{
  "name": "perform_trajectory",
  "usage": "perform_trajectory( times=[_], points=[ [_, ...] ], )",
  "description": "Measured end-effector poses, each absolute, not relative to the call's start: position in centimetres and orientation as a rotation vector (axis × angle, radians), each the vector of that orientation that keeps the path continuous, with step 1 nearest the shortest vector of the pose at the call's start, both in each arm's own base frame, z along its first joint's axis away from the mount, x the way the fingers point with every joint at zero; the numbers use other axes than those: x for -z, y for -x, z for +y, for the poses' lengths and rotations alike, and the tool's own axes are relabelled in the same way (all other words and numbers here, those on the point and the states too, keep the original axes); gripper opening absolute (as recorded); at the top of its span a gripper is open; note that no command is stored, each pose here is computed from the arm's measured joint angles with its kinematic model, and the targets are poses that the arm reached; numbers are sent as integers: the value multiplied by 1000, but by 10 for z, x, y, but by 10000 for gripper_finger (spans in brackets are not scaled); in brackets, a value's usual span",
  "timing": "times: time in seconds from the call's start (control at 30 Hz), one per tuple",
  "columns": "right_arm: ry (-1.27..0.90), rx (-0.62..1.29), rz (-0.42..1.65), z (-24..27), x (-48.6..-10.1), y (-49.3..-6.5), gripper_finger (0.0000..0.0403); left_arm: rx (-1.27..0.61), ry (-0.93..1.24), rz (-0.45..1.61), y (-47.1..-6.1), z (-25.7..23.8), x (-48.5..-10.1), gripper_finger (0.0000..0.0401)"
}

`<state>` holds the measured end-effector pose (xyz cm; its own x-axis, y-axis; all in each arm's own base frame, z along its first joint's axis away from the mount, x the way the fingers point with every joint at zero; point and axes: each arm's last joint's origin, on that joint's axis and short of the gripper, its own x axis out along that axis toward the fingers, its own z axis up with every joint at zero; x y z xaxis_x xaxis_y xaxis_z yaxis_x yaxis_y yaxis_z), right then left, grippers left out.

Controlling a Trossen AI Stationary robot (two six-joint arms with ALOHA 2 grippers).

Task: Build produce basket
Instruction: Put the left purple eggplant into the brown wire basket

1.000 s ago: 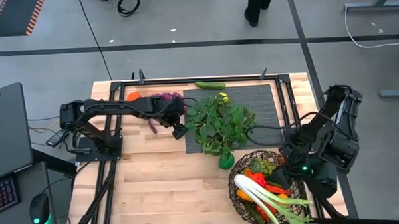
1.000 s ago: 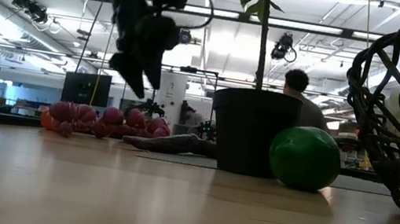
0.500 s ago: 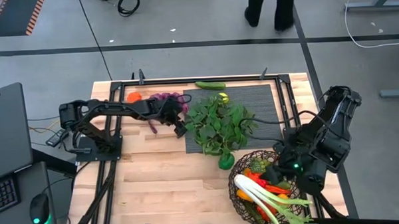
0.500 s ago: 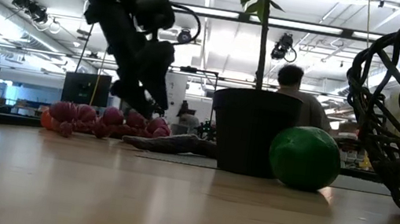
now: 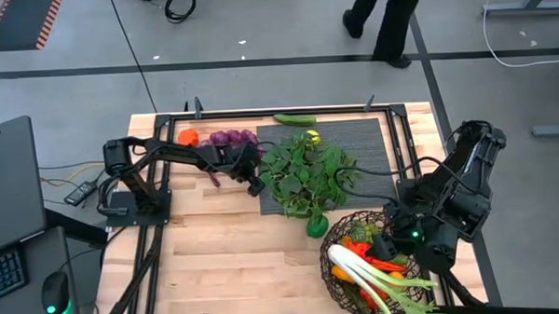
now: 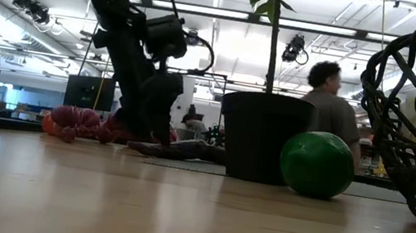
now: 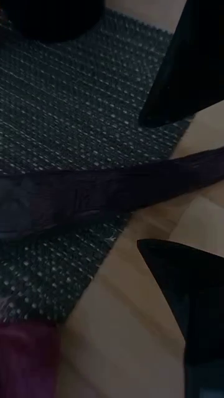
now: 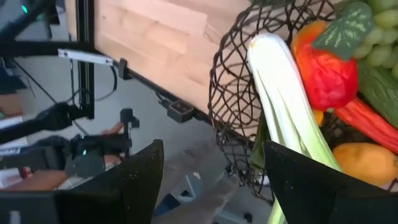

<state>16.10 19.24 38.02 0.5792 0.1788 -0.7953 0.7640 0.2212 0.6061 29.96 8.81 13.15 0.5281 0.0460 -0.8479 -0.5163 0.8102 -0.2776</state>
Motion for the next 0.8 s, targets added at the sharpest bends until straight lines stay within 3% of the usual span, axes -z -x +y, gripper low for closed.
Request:
perform_trajectory(
  times=[0.17,0.3,0.4,0.63,0.8],
  points=[
    [-1318,471,951,194,-380,-161,276,-359,528,988,-302,89,-123,310],
    [-1314,454,950,195,-381,-161,276,-389,547,982,-303,90,-122,279],
    [-1289,441,952,195,-381,-161,276,-407,570,975,-304,91,-125,227],
    [-1255,403,951,195,-383,-161,276,-426,647,1030,-310,92,-138,57],
    [-1242,311,819,192,-394,-161,276,-421,656,1057,-312,98,-175,46]
  ],
)
